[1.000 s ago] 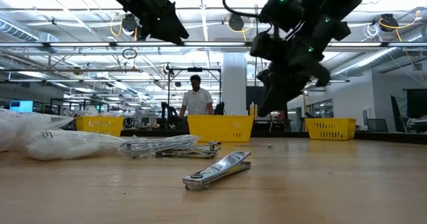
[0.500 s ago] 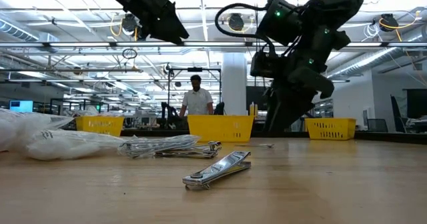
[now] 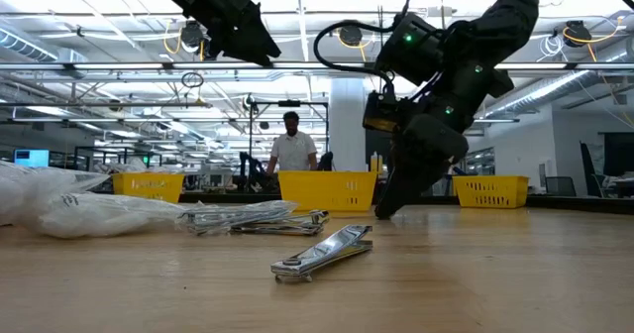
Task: Pick & Place Travel size toiletries
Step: Put the nail cutter into the top middle yellow bin
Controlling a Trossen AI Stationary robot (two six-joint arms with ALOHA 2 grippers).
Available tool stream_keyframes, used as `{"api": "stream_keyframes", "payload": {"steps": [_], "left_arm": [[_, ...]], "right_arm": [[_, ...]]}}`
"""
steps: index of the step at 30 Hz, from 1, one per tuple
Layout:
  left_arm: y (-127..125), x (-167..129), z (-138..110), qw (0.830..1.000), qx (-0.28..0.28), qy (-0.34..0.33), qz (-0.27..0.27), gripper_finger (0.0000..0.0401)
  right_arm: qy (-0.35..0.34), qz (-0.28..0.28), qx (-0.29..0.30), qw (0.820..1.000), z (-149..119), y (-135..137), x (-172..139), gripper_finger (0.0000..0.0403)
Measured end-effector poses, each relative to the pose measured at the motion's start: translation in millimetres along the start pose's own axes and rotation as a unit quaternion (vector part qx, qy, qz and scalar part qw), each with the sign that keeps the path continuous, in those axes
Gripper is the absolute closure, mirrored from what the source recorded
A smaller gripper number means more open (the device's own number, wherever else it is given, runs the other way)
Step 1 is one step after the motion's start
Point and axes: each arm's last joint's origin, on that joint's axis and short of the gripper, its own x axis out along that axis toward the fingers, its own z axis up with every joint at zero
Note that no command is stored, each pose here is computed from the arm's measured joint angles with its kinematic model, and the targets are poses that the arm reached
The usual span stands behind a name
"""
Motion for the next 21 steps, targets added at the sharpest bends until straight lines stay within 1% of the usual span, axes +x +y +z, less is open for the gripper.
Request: {"api": "stream_keyframes", "payload": {"steps": [5,6,13,18,21], "left_arm": [[0,0,0,1.0,-0.001,0.0,0.0,0.0192],[0,0,0,1.0,-0.001,0.0,0.0,0.0192],[0,0,0,1.0,-0.002,0.0,0.0,0.0192],[0,0,0,1.0,-0.002,0.0,0.0,0.0192],[0,0,0,1.0,-0.002,0.0,0.0,0.0192]], "right_arm": [[0.021,0.002,-0.005,1.0,-6,-1,5,0.0383],[0.024,0.003,-0.009,1.0,-7,0,5,0.0392],[0.035,0.015,-0.021,0.999,-14,0,7,0.0403],[0.025,-0.007,-0.053,0.998,-13,7,5,0.0403],[0.011,-0.009,-0.053,0.998,-11,9,5,0.0403]]}}
